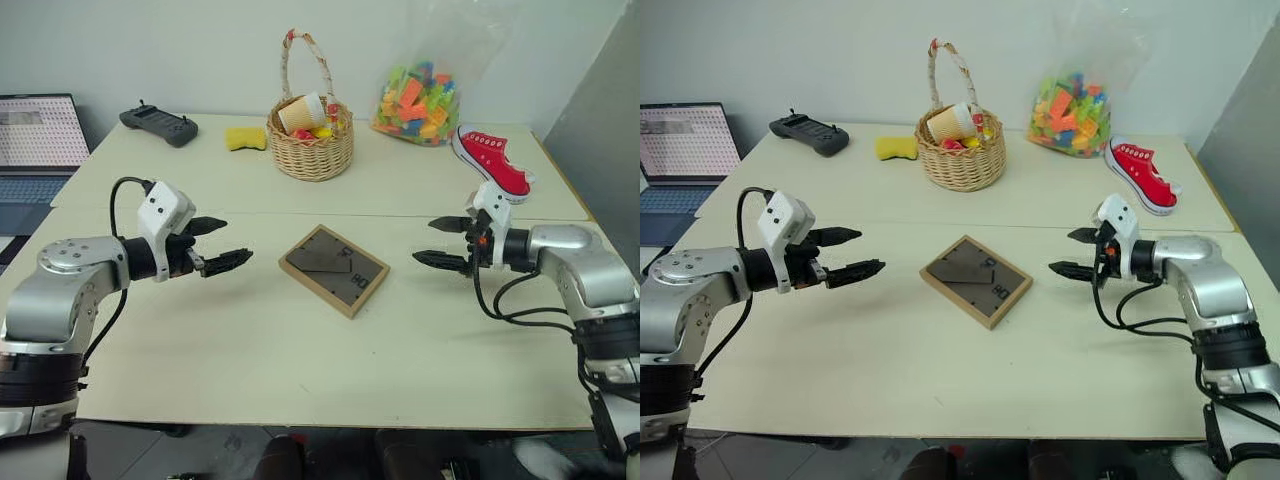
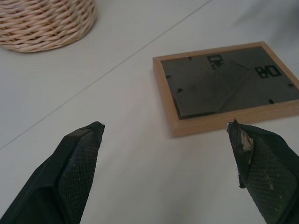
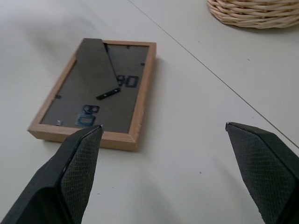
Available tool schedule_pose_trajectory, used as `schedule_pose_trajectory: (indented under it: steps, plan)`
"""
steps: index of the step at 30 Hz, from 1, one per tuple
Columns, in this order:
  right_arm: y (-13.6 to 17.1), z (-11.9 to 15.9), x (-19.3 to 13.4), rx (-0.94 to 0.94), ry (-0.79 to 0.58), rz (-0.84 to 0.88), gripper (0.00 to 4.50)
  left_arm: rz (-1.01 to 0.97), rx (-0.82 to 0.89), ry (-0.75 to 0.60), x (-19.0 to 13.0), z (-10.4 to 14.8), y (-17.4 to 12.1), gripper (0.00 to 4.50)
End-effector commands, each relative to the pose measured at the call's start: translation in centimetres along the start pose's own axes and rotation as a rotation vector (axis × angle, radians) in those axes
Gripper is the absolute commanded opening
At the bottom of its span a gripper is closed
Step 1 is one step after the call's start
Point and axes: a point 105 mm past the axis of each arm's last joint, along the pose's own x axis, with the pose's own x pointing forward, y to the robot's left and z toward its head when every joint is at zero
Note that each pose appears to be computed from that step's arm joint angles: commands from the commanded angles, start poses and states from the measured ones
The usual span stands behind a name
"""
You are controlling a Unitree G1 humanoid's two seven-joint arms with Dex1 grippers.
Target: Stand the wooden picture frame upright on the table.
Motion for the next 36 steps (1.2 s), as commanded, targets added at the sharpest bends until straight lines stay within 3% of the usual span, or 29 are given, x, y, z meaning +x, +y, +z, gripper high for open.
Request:
schedule_pose_trajectory:
  steps: [1,10,11,13,19,30,32,36]
  plan:
    - [0.0,1.4,-0.1,-0.026,-0.018,0.051,4.46,-0.034,0.055,-0.005,0.0,1.0,-0.7,4.50]
    - [-0.9,0.8,1.4,-0.065,0.001,0.041,4.46,-0.001,0.017,-0.039,-0.1,1.1,-0.6,4.50]
    - [-1.1,0.7,1.7,-0.066,0.001,0.030,4.30,0.020,0.009,-0.041,0.0,0.9,-0.2,4.15]
    - [-1.8,0.4,2.5,-0.068,0.006,0.003,4.06,0.075,-0.008,0.007,0.5,-0.4,0.4,3.86]
    - [-4.3,-1.2,5.6,-0.196,0.099,-0.156,2.63,0.144,-0.060,0.061,2.2,-3.6,-1.0,2.70]
    - [-1.7,-2.1,9.7,-0.186,0.031,-0.088,0.12,0.181,-0.123,0.044,6.8,-5.7,-4.4,0.40]
    - [-0.6,-2.3,10.1,-0.186,0.033,-0.044,0.00,0.176,-0.123,0.038,7.5,-5.5,-4.7,0.10]
    - [2.2,-2.9,10.3,-0.213,0.056,0.056,0.00,0.124,-0.098,0.048,9.1,-5.3,-5.9,0.05]
